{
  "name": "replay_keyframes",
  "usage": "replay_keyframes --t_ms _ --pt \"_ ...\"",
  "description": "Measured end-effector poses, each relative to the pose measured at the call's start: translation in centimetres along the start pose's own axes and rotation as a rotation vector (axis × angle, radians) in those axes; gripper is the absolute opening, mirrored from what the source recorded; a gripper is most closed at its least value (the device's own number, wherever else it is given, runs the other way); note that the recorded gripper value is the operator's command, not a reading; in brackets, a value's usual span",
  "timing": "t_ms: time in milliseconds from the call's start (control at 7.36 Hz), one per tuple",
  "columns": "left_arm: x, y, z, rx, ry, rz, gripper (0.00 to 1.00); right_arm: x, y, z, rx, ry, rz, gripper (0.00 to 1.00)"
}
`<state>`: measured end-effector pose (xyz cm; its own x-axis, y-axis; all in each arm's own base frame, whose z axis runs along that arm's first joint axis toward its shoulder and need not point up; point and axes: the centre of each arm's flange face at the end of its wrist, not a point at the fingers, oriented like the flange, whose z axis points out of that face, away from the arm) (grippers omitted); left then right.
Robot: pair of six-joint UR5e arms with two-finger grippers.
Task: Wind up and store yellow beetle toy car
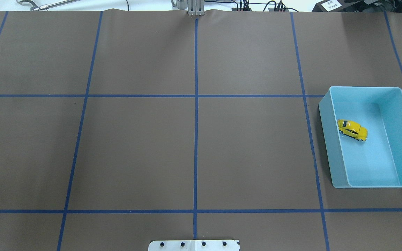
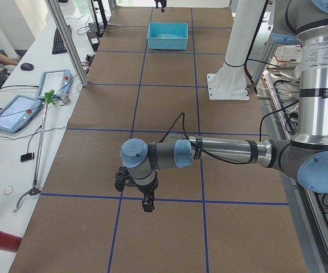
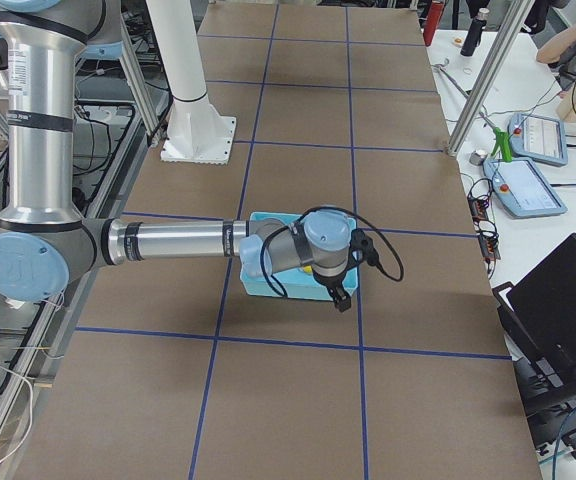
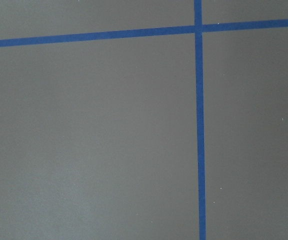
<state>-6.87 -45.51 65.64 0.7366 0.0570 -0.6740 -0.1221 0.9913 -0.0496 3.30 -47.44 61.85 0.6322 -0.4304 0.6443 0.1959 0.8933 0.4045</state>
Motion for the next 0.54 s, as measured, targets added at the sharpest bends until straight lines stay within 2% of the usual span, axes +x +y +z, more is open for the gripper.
replay_keyframes --t_ms 136,272,407,543 --pt "0.0 0.0 0.0 0.001 0.001 0.0 1.0 3.8 1.9 -0.5 -0.006 0.065 0.075 0.99" --pt "0.1 -0.1 0.0 0.003 0.001 0.001 1.0 6.0 3.1 -0.9 -0.016 0.103 0.132 0.99" --pt "0.1 -0.1 -0.1 0.004 0.001 0.003 1.0 7.1 3.4 -1.2 -0.042 0.111 0.19 0.99" --pt "0.1 -0.2 -0.1 0.005 0.001 0.004 1.0 7.6 2.2 -1.8 -0.089 0.1 0.275 0.99"
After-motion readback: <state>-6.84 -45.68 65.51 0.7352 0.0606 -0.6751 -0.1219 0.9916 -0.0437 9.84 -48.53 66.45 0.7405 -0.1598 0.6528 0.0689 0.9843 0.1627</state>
